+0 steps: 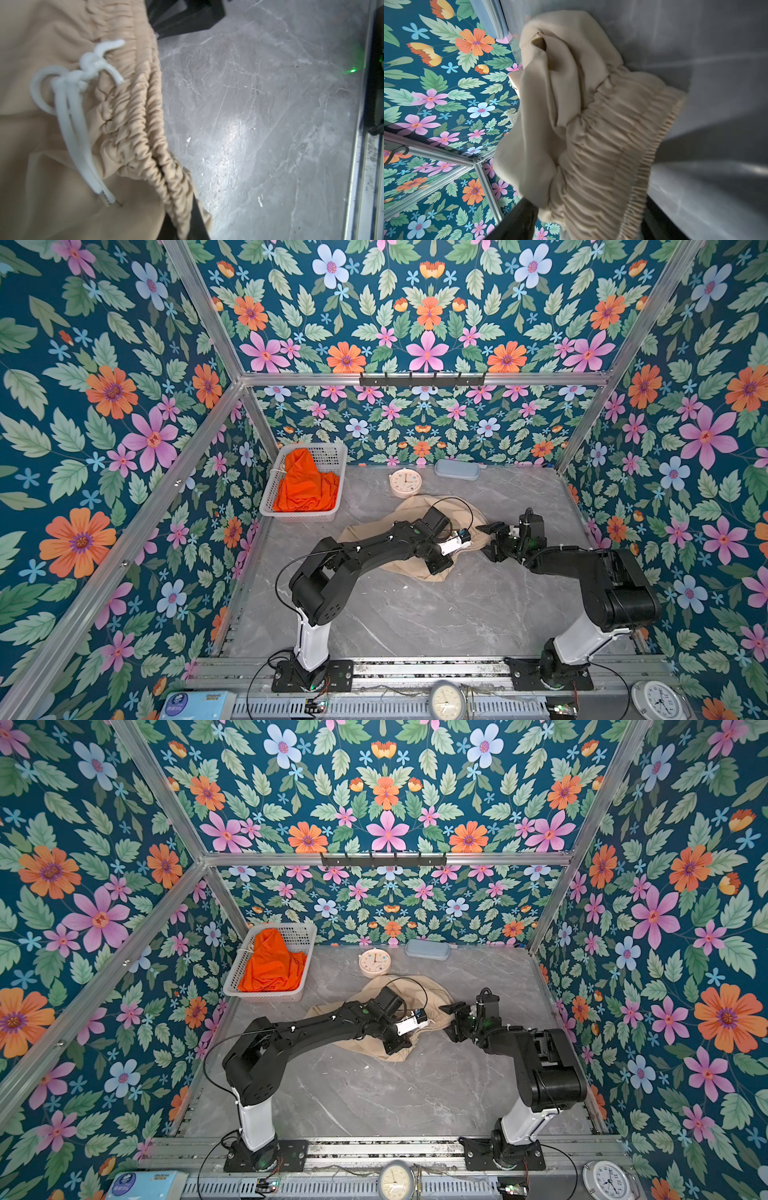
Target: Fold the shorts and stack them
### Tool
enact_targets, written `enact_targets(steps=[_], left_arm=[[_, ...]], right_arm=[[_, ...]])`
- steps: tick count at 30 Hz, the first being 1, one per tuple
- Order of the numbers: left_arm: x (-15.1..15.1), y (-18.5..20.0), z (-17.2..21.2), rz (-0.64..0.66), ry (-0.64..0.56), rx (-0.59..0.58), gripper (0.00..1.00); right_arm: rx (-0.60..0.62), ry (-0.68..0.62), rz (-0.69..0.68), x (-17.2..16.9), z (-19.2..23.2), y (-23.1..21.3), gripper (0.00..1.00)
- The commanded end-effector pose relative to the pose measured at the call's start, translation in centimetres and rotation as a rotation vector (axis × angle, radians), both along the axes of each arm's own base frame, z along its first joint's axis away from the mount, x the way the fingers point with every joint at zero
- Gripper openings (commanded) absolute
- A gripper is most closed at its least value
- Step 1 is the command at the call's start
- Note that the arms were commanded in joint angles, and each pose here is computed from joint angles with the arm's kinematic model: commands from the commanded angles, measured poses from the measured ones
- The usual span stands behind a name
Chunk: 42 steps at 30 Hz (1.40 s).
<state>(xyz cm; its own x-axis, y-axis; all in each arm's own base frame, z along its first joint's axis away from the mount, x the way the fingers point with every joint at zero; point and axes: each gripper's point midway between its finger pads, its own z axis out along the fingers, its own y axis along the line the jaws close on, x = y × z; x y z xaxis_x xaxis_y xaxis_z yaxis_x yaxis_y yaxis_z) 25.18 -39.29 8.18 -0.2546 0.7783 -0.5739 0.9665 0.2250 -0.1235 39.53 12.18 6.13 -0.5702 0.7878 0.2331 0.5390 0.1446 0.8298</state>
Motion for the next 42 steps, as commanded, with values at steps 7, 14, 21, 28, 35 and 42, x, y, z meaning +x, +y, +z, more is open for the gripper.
enact_targets(steps=[7,14,21,28,35,42], left_arm=[[-1.4,-0.6,0.8,-0.057,0.013,-0.029,0.05],[-0.9,-1.5,1.2,-0.010,0.005,-0.055,0.05],[-0.9,-2.6,3.1,0.001,-0.013,-0.095,0.07],[-0.4,-3.6,6.0,-0.029,-0.091,-0.114,0.09],[-1.5,-8.0,6.6,-0.131,-0.110,-0.141,0.11],[-2.9,-14.1,4.1,-0.142,-0.019,-0.240,0.41]], right_arm=[[-0.058,-0.190,-0.106,5.7,1.8,-3.2,0.63],[-0.010,-0.267,-0.102,7.2,3.6,-3.2,0.39],[-0.137,-0.369,-0.010,7.3,9.1,-2.9,0.06],[-0.313,-0.562,0.121,8.2,19.5,-2.2,0.00],[-0.351,-0.513,0.218,10.4,18.4,-2.2,0.00],[-0.483,-0.308,0.218,10.7,10.4,-7.4,0.10]])
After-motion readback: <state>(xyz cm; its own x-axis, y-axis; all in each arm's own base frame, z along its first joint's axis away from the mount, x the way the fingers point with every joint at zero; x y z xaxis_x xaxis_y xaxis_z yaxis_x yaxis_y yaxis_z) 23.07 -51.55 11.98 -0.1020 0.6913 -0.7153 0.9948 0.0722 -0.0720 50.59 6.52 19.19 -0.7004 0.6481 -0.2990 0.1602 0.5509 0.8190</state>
